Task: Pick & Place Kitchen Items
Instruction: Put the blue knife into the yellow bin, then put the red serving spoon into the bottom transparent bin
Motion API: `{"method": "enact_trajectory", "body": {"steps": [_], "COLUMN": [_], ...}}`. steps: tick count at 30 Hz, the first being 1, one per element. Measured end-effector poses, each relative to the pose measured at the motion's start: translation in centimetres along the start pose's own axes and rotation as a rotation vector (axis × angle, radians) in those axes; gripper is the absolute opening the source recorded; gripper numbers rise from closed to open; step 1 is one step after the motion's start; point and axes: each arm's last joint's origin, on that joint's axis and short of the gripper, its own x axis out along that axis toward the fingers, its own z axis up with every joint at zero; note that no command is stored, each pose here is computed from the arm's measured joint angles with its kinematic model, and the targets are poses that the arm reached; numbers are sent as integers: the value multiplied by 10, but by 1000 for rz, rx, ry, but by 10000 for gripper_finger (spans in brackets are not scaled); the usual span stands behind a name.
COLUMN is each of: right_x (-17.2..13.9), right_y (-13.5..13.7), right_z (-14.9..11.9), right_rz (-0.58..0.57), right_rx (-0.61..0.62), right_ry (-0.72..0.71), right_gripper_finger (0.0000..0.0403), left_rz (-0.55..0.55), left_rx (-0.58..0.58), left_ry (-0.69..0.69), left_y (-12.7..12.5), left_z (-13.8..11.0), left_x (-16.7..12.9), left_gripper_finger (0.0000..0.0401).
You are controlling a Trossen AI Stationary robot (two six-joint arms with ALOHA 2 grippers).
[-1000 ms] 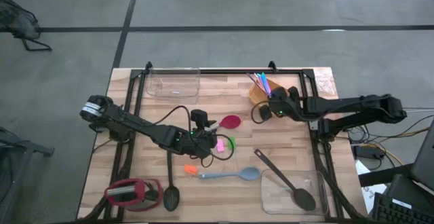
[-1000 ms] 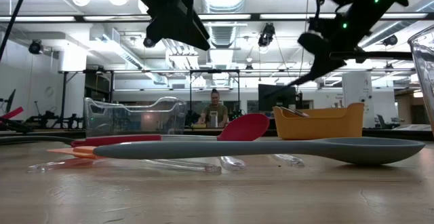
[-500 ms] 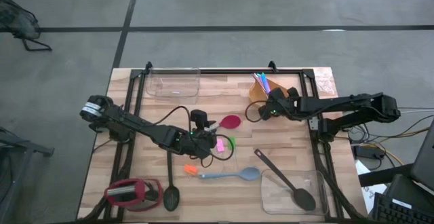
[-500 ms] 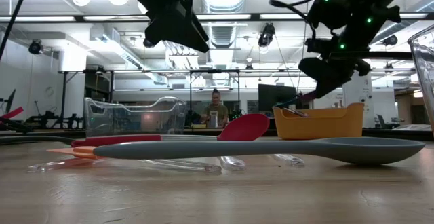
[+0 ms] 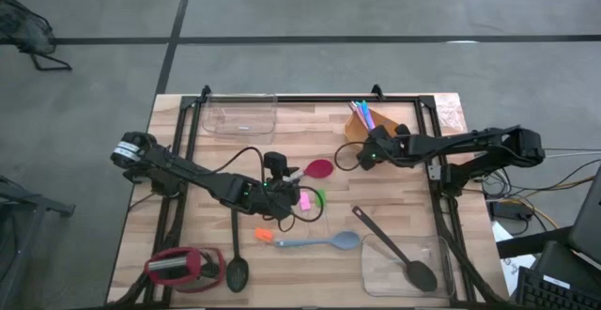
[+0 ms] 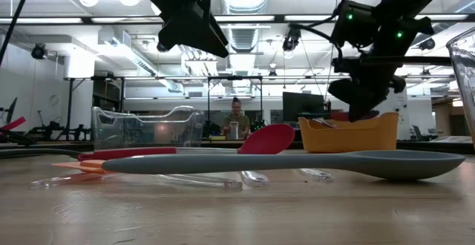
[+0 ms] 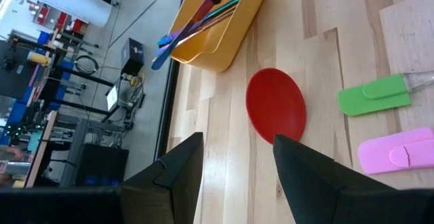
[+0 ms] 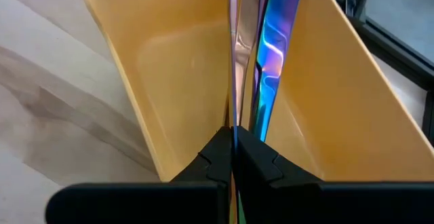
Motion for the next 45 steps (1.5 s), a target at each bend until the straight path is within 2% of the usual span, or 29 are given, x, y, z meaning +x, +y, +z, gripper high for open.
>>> {"method": "enact_trajectory", "body": {"steps": [8,17,25,29,39,42,45], "right_x": [2,0,-17,-35,-56,-62,-67], "right_y": [0,-1,3,9,29,34,38], "right_z": [-2,0,16,27,40,44,45], "right_rz": [17,10,77,204,766,857,893], "right_rx": [-3,6,11,-15,-142,-151,-179], "right_ry": [37,21,-43,-71,-74,-122,-174], "right_gripper_finger": [20,88,131,142,152,156,159], "left_rz": [-7,-6,-43,-109,-219,-220,-224], "left_rx": [-4,-9,-53,-83,-128,-132,-137], "left_ry": [-1,-1,-6,-16,-29,-23,5], "left_y": [0,0,-1,-3,-6,-6,-7], "left_z": [0,0,0,0,0,0,-3], "left_x": [0,0,0,0,0,0,0], "left_gripper_finger": [186,186,186,186,186,186,186]}}
